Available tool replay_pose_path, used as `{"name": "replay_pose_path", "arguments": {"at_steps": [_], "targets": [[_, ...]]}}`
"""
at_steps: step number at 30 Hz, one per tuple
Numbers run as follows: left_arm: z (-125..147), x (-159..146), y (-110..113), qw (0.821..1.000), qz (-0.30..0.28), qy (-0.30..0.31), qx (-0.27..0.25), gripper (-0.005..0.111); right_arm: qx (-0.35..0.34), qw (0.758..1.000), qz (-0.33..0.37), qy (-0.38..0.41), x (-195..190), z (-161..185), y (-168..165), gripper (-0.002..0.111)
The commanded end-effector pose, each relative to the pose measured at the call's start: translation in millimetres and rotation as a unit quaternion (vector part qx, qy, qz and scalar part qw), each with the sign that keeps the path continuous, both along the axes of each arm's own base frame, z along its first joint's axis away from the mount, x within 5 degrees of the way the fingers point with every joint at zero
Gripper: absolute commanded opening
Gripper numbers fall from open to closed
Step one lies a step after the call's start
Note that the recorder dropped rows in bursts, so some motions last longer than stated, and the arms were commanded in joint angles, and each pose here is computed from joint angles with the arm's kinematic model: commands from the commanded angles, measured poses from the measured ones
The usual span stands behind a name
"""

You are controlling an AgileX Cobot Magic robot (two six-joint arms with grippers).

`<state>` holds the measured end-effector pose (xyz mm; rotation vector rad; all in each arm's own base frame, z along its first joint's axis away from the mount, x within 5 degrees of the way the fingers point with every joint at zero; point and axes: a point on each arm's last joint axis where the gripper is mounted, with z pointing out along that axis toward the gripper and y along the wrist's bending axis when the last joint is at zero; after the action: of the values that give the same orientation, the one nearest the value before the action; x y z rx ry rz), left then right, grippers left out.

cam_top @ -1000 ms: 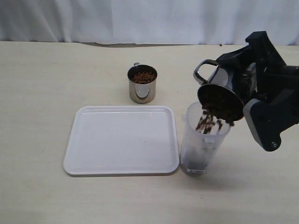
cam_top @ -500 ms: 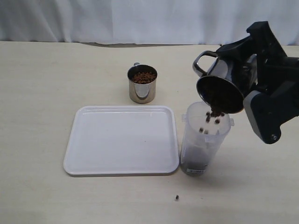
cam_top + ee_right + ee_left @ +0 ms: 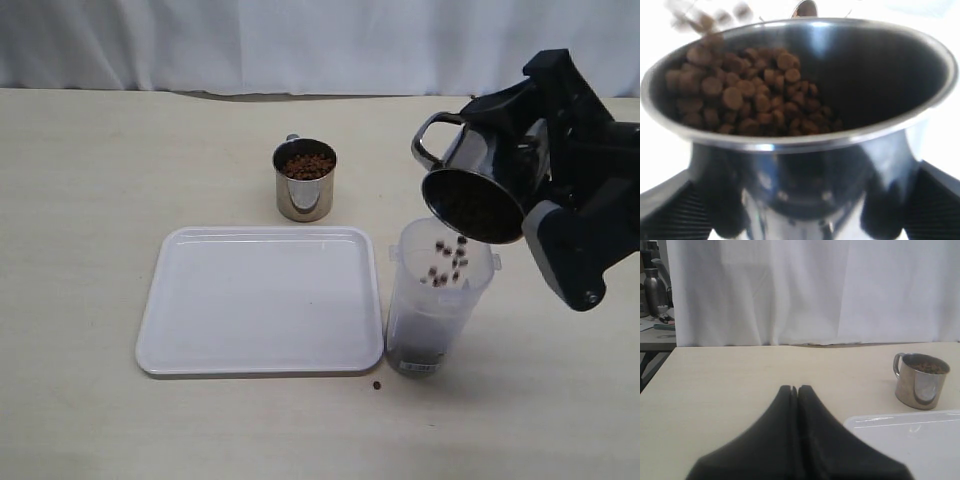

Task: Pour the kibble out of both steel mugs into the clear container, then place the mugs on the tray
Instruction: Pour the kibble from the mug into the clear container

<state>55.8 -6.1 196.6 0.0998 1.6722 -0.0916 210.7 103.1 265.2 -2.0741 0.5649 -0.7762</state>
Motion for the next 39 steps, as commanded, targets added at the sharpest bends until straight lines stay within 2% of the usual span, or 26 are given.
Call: {"name": "replay_pose_path", "arguments": {"at_steps": [1, 32, 39], "targets": [[0.8, 0.0, 0.1, 1.000, 0.001, -0.009, 0.001, 0.000, 0.001, 1.000, 0.019, -0.008, -1.7, 3.5, 2.7, 0.005], [0.8, 0.0, 0.1, 1.000, 0.001, -0.008, -0.001, 0.000, -0.037, 0.997, 0.062, -0.040, -3.6, 3.8, 5.0, 0.005], [0.8, 0.0, 0.1, 1.000, 0.001, -0.008, -0.001, 0.000, -0.021, 0.995, 0.079, -0.060, -4.1, 7.8, 8.3, 0.005]]}}
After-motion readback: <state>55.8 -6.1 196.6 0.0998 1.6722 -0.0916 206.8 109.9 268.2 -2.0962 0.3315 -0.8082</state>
